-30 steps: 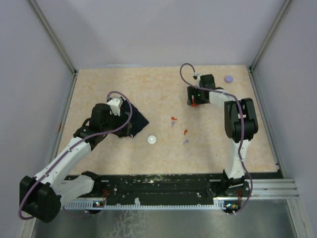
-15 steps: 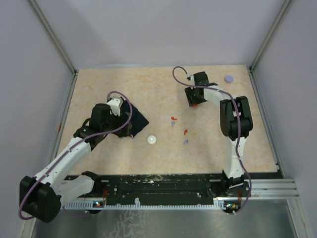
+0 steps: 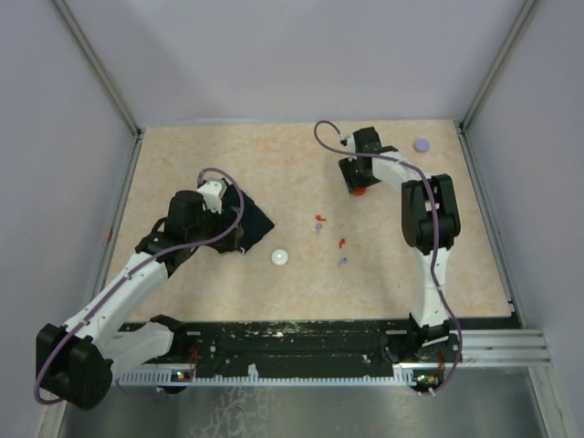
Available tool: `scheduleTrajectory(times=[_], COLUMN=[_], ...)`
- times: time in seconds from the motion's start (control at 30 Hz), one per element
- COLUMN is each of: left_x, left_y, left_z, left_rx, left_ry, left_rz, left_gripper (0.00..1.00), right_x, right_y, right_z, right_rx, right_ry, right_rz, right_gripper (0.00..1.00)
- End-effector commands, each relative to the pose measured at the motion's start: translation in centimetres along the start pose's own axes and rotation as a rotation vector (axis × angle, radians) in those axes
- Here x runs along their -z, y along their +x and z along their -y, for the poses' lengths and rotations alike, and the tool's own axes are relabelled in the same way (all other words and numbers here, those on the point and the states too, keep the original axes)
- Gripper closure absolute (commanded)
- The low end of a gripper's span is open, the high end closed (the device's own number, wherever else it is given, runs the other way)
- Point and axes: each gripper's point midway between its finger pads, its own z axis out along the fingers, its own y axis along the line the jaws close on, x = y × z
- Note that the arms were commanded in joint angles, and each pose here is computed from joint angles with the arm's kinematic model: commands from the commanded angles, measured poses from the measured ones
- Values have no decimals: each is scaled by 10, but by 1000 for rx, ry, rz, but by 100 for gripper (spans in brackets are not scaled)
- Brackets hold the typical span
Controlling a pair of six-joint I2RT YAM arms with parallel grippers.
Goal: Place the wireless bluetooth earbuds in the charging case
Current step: Pick up the charging case at the center of the board.
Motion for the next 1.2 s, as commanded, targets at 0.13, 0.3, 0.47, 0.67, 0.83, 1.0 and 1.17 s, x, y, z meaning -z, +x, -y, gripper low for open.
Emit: scheduleTrajectory(times=[0.13, 0.3, 0.47, 0.67, 0.83, 1.0, 1.17], left_x=[2, 5, 13, 29, 41, 47, 49], left_y=[-7, -11, -24, -47, -63, -68, -70], left_z=[2, 8, 18, 37, 54, 75, 93], left_rx=[-10, -17, 1, 75, 150, 260, 325], left_ry=[22, 56, 107, 204, 288, 405, 476], left_rz=[33, 50, 105, 209, 258, 319, 359], left_gripper=[0, 0, 0, 0, 0, 2, 3], right_x=[-5, 6, 31, 70, 108, 154, 198], right_y=[1, -7, -23, -39, -51, -60, -67], right_z=[-1, -6, -18, -35, -56, -73, -92], right_rx=[22, -2, -46, -123, -179, -254, -316], right_ry=[26, 32, 28, 17, -51, -146, -264], right_rz=[-38, -1, 88, 214, 329, 453, 578], right_gripper=[51, 53, 54, 56, 56, 56, 56])
